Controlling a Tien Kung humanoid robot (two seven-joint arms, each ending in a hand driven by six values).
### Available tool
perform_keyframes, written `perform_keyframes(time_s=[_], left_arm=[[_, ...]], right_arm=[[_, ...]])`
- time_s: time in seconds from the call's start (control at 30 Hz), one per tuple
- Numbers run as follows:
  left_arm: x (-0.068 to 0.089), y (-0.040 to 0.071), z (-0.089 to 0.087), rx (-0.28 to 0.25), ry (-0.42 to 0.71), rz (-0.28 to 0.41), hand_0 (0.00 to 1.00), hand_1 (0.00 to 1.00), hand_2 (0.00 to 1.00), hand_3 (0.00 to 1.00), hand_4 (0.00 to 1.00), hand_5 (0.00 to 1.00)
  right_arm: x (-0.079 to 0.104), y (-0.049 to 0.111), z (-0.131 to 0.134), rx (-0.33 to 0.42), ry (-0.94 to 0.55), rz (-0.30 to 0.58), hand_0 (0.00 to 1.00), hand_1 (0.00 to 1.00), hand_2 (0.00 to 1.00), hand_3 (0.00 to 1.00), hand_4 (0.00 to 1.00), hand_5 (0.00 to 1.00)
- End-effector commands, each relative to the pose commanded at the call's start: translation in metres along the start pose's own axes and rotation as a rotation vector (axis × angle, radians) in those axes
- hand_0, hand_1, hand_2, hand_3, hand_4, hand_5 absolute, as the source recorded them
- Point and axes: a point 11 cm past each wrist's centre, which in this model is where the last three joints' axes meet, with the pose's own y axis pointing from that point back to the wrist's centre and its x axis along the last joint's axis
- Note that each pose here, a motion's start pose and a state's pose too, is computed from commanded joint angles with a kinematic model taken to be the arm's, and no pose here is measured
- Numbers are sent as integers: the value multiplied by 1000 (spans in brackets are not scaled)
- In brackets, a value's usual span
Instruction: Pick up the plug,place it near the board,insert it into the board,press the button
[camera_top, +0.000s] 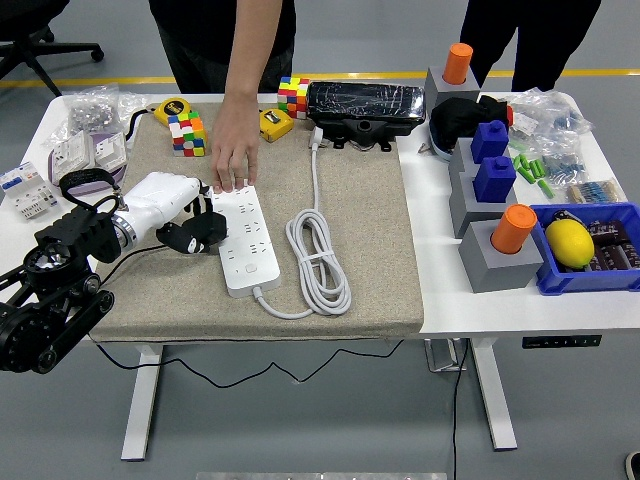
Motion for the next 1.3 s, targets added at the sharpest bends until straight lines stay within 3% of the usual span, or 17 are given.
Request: perform_keyframes(time_s=[0.37, 0.4, 0.57, 0.6, 0.77, 0.8, 0.97, 1.0, 1.3], left_arm=[[-1, 0, 0, 3, 5, -5, 325, 502, 536, 538, 731, 56], [-1, 0, 0, 3, 5, -5, 381, 585, 581, 563, 758, 64], [-1, 0, -1, 6, 4, -7, 381, 585, 581, 563, 758, 64], [-1, 0, -1, 6, 4, -7, 470, 692, 623, 591, 779, 68], [-2, 0, -1, 7, 6, -10, 470, 692, 623, 591, 779, 68], [-2, 0, -1, 8, 7, -11, 554, 732, 663, 609, 822, 95], [-4, 1, -2, 9, 11, -23, 554, 732, 663, 609, 822, 95], [-4, 1, -2, 8, 12, -22, 593, 757, 727, 641, 889, 111], [-1, 2, 1, 7, 28, -28, 615, 767, 741, 668, 930, 121]], right_arm=[[0, 0, 0, 1, 0, 0, 826, 802, 776, 813, 998, 998], [0, 0, 0, 1, 0, 0, 826, 802, 776, 813, 998, 998], [0, 0, 1, -2, -1, 0, 826, 802, 776, 813, 998, 998], [0, 0, 1, -2, -1, 0, 827, 802, 776, 813, 998, 998], [1, 0, 1, -2, -2, 0, 827, 802, 776, 813, 998, 998], [1, 0, 1, -3, -2, 0, 827, 801, 774, 813, 998, 998], [1, 0, 2, -5, -1, 1, 827, 801, 774, 813, 998, 998], [1, 0, 3, -5, 0, 1, 827, 800, 774, 812, 998, 998], [1, 0, 1, -2, -2, 2, 828, 800, 774, 812, 998, 998]])
